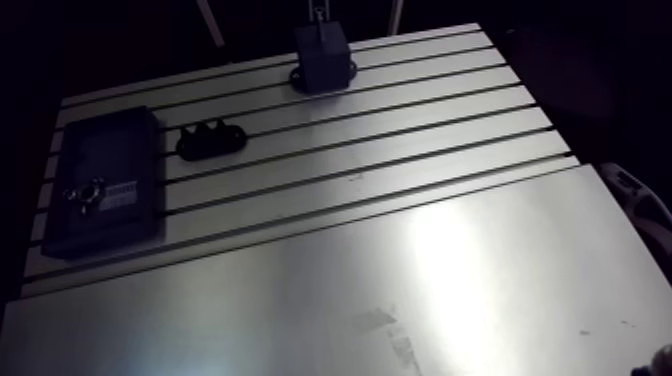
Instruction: Pick up the M10 bolt and insert it into the hole until fully seated.
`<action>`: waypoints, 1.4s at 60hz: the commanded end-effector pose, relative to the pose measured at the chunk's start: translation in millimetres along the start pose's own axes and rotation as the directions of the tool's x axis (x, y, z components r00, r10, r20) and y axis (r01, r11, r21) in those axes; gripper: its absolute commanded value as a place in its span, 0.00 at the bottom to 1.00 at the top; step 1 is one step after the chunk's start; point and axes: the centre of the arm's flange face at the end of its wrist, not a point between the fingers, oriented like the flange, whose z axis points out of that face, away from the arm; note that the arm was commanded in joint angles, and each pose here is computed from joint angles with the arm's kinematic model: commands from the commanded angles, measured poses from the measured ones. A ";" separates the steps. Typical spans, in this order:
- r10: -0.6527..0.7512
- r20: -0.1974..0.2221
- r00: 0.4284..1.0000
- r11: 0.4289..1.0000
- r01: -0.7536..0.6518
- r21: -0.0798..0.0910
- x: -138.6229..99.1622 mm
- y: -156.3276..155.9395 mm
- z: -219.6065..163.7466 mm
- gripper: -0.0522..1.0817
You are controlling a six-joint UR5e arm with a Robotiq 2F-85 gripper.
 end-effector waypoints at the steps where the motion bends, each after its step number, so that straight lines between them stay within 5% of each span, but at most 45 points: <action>1: 0.000 0.005 1.000 1.000 0.000 0.002 -0.6 -0.1 3.6 1.00; 14: 0.001 0.015 1.000 1.000 -0.001 0.001 -2.2 -0.2 8.1 0.99; 19: 0.001 0.018 1.000 1.000 -0.001 -0.003 -3.3 0.0 9.3 0.91; 20: 0.001 0.017 1.000 1.000 -0.001 -0.003 -3.7 0.1 8.4 0.80; 21: 0.001 0.017 1.000 1.000 -0.001 -0.003 -3.7 0.1 8.4 0.80; 22: 0.003 0.017 1.000 1.000 -0.003 -0.005 -4.3 0.2 8.6 0.58; 23: 0.003 0.017 1.000 1.000 -0.003 -0.005 -4.3 0.2 8.6 0.58; 24: 0.001 0.018 1.000 1.000 -0.001 -0.006 -4.6 0.3 8.8 0.34; 25: 0.001 0.018 1.000 1.000 -0.001 -0.006 -4.6 0.3 8.8 0.34; 26: 0.001 0.017 1.000 1.000 -0.001 -0.005 -4.9 0.2 7.9 0.15; 29: 0.000 0.017 1.000 1.000 0.000 -0.004 -6.7 -1.3 8.2 0.05; 64: 0.006 0.005 1.000 1.000 -0.006 -0.004 -15.7 1.1 5.5 0.05; 84: -0.004 -0.055 0.998 1.000 0.004 -0.006 -49.4 -8.7 -40.1 0.05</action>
